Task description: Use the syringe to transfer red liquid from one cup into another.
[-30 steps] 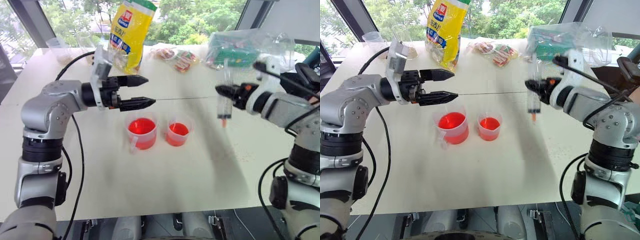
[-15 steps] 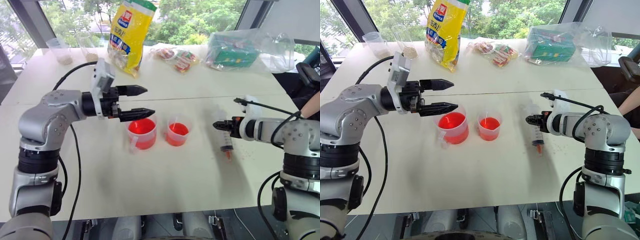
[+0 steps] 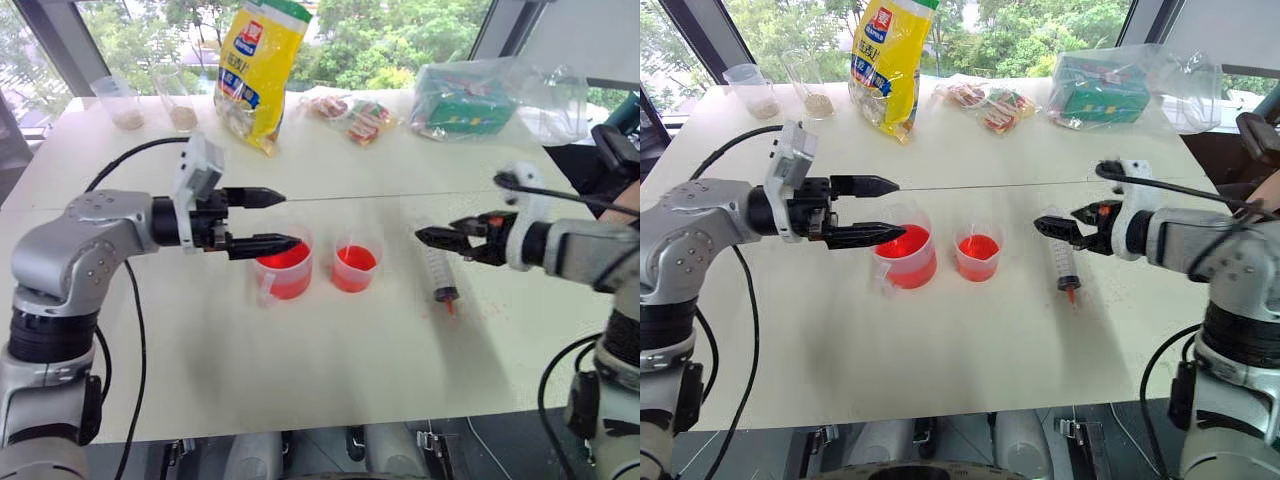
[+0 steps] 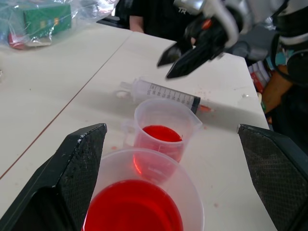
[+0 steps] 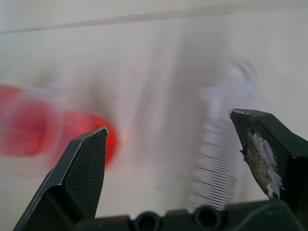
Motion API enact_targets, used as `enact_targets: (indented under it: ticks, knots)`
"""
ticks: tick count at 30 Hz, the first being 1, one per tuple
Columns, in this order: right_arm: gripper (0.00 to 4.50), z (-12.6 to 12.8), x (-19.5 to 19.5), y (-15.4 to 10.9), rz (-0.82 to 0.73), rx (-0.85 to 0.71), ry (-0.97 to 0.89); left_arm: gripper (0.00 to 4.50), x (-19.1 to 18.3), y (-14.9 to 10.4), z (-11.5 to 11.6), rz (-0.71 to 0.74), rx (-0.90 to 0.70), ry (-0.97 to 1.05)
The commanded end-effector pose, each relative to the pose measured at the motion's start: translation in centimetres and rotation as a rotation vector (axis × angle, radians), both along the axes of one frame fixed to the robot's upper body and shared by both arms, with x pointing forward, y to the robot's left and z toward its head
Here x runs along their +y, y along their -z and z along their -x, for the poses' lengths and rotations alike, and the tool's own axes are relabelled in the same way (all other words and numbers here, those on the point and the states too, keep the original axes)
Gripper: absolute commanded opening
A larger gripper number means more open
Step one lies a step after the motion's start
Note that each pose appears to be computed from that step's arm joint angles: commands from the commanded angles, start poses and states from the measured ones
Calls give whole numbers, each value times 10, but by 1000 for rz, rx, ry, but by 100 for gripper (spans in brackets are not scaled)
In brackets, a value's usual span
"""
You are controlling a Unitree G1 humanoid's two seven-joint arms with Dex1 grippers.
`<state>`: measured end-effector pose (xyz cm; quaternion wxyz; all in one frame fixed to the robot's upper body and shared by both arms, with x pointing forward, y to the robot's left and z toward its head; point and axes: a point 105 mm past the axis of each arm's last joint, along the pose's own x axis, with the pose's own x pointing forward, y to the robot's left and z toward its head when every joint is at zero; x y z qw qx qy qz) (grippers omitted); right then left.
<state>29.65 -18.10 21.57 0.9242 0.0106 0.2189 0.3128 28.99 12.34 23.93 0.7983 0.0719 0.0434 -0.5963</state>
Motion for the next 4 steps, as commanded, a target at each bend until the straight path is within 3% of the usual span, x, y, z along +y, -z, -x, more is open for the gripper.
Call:
enact_targets:
  ticks: [1, 4]
  knots:
    - [440, 27, 15, -28, -13, -118, -168, 450, 4, -12, 5, 13, -44, -4]
    - [440, 41, 14, -34, 22, -147, -211, 450, 3, -10, 7, 14, -35, -4]
